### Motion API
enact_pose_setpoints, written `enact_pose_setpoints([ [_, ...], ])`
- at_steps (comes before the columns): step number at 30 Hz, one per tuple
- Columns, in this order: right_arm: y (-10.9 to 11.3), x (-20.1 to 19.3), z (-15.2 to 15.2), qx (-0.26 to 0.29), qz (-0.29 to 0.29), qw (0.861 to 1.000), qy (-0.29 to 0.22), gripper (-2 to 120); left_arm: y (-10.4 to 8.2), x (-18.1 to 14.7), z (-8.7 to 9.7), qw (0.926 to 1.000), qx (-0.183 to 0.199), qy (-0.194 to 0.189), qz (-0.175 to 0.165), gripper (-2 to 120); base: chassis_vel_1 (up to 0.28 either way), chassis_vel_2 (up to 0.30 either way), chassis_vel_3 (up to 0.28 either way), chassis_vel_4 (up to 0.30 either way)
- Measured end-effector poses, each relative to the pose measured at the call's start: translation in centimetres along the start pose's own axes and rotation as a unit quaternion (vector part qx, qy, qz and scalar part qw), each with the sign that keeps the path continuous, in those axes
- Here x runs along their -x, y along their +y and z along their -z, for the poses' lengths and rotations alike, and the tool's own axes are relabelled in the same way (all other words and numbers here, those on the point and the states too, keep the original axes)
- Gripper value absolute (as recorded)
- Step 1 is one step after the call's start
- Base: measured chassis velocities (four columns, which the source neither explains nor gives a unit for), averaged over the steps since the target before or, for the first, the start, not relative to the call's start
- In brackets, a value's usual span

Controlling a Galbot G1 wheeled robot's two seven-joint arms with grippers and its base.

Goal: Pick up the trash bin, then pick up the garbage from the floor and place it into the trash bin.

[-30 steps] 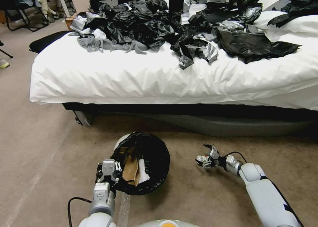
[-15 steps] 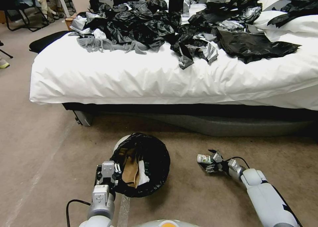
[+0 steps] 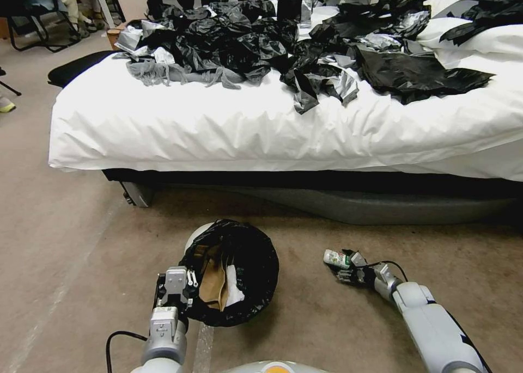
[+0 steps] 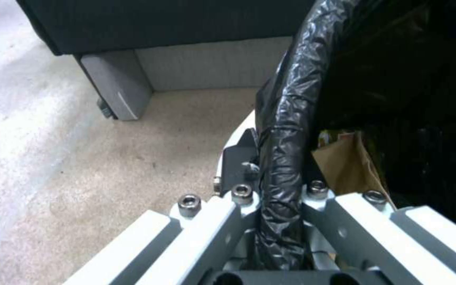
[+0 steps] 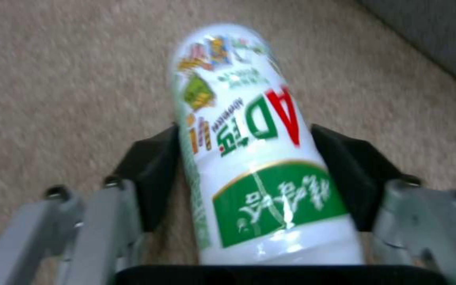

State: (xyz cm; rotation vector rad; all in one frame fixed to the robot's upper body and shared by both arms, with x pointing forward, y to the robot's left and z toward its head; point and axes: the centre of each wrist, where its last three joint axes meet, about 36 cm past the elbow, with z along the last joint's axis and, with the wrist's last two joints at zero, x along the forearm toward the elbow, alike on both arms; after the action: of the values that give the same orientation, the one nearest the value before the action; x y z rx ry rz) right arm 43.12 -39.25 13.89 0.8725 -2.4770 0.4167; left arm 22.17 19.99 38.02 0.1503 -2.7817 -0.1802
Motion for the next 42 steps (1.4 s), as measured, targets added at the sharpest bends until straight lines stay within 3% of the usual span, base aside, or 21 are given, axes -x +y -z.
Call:
enact_pose_setpoints([
  [3,0.4,0.1,0.2,0.003,-0.001,1.000,-0.007,45,0.0,0.1,0.1,1.0000,0.000,-0.002,0.000,0,0.000,0.000,0.000,0.000],
  [15,0.8,-0.5,0.4,0.021,-0.017,0.999,-0.036,26,-0.2,0.3,0.1,1.0000,-0.003,-0.003,-0.003,0,0.000,0.000,0.000,0.000],
  [20,1.7,-0.3,1.8,0.036,-0.038,0.996,-0.079,26,-0.4,0.4,0.0,1.0000,-0.003,-0.003,-0.006,0,0.000,0.000,0.000,0.000],
  [24,3.1,-0.3,4.6,0.045,-0.048,0.989,-0.135,26,-0.4,0.4,0.0,1.0000,-0.001,-0.003,-0.008,0,0.000,0.000,0.000,0.000],
  [26,4.2,-0.4,8.1,0.030,-0.047,0.979,-0.194,25,-0.4,0.5,0.0,0.9999,0.000,-0.005,-0.009,0,0.000,0.000,0.000,0.000],
  [27,4.2,-0.4,8.1,0.030,-0.047,0.979,-0.194,25,-0.4,0.5,0.0,0.9999,0.000,-0.005,-0.009,0,0.000,0.000,0.000,0.000],
  [29,5.6,-0.7,12.2,0.008,-0.040,0.966,-0.254,25,-0.5,0.6,0.0,0.9999,0.001,-0.005,-0.011,0,0.000,0.000,0.000,0.000],
  [30,5.6,-0.7,12.2,0.008,-0.040,0.966,-0.254,25,-0.5,0.6,0.0,0.9999,0.001,-0.005,-0.011,0,0.000,0.000,0.000,0.000],
  [32,8.1,-1.5,16.3,-0.002,-0.019,0.950,-0.313,25,-0.6,0.6,-0.1,0.9999,0.000,-0.003,-0.014,0,0.000,0.000,0.000,0.000],
  [33,8.1,-1.5,16.3,-0.002,-0.019,0.950,-0.313,25,-0.6,0.6,-0.1,0.9999,0.000,-0.003,-0.014,0,0.000,0.000,0.000,0.000],
  [35,11.2,-2.9,20.3,-0.012,0.015,0.932,-0.362,25,-0.7,0.6,-0.2,0.9999,-0.001,-0.001,-0.017,0,0.000,0.000,0.000,0.000],
  [36,11.2,-2.9,20.3,-0.012,0.015,0.932,-0.362,25,-0.7,0.6,-0.2,0.9999,-0.001,-0.001,-0.017,0,0.000,0.000,0.000,0.000],
  [39,16.2,-4.9,22.3,-0.019,0.071,0.919,-0.386,25,-0.8,0.8,0.0,0.9998,-0.004,-0.004,-0.020,0,0.000,0.000,0.000,0.000],
  [40,16.2,-4.9,22.3,-0.019,0.071,0.919,-0.386,25,-0.8,0.8,0.0,0.9998,-0.004,-0.004,-0.020,0,0.000,0.000,0.000,0.000],
  [42,18.7,-5.7,22.4,-0.023,0.098,0.917,-0.386,25,-0.8,0.9,0.0,0.9998,-0.005,-0.005,-0.020,0,0.000,0.000,0.000,0.000],
])
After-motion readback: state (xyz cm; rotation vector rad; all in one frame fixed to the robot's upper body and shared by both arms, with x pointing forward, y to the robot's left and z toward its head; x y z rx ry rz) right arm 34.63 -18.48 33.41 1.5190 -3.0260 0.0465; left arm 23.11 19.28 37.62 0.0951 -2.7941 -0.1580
